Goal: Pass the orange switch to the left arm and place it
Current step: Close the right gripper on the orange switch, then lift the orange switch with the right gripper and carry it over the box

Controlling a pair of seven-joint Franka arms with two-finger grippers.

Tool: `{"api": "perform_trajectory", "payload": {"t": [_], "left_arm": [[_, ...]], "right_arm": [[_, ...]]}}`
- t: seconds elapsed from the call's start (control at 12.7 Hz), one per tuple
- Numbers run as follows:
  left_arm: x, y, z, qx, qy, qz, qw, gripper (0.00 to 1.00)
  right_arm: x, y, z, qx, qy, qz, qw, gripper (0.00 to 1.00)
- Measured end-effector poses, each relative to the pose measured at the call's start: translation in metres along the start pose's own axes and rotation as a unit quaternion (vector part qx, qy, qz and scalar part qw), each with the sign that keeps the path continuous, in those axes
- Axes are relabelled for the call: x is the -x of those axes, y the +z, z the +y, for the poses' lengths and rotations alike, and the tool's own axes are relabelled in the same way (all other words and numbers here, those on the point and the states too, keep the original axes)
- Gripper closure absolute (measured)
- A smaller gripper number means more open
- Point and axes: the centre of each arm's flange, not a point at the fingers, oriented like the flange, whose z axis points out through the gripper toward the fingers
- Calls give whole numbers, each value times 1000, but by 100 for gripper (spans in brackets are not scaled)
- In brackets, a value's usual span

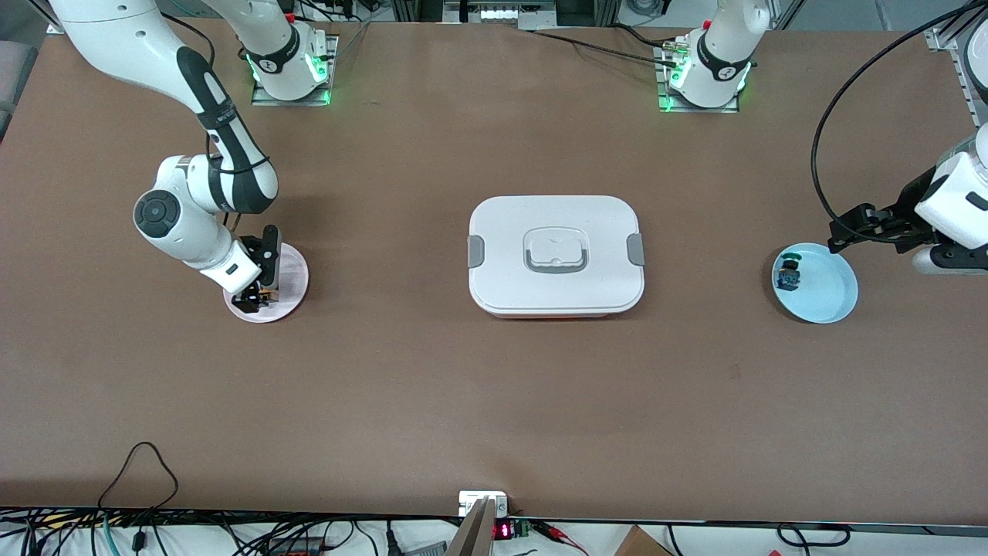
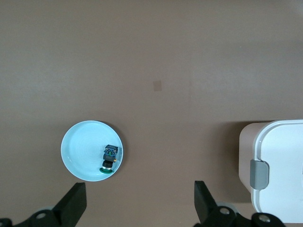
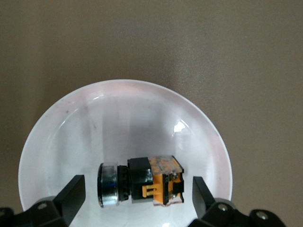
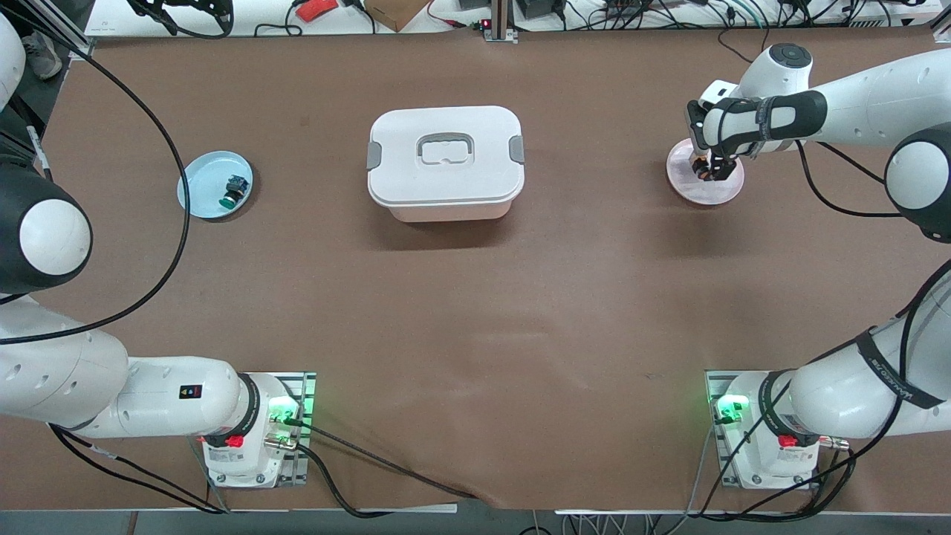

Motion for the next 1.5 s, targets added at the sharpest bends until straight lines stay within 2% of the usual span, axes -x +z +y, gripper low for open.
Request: {"api": "perform_trajectory", "payload": {"t": [0.16,0.32,0.63,0.79,1.03,1.34,1.5], "left_arm": [[0,0,0,0,0,0,1000,0],[0,0,0,0,0,0,1000,0],[0,0,-1,0,-1,0,1000,0],[0,0,-1,0,-1,0,1000,0],[0,0,-1,0,-1,0,1000,0],[0,0,-1,0,-1,0,1000,0],[0,0,-1,0,-1,0,1000,0]], "right_arm": [[0,0,0,0,0,0,1000,7],[0,-1,1,2,0,0,1000,29],[2,-8,6,3,3,0,1000,29],[4,-31,20,-21,5,2,1000,29],[8,-107,52,-50,8,5,999,29],[14,-242,63,-93,16,7,996,29],[18,-309,54,-91,29,2,995,29]]}}
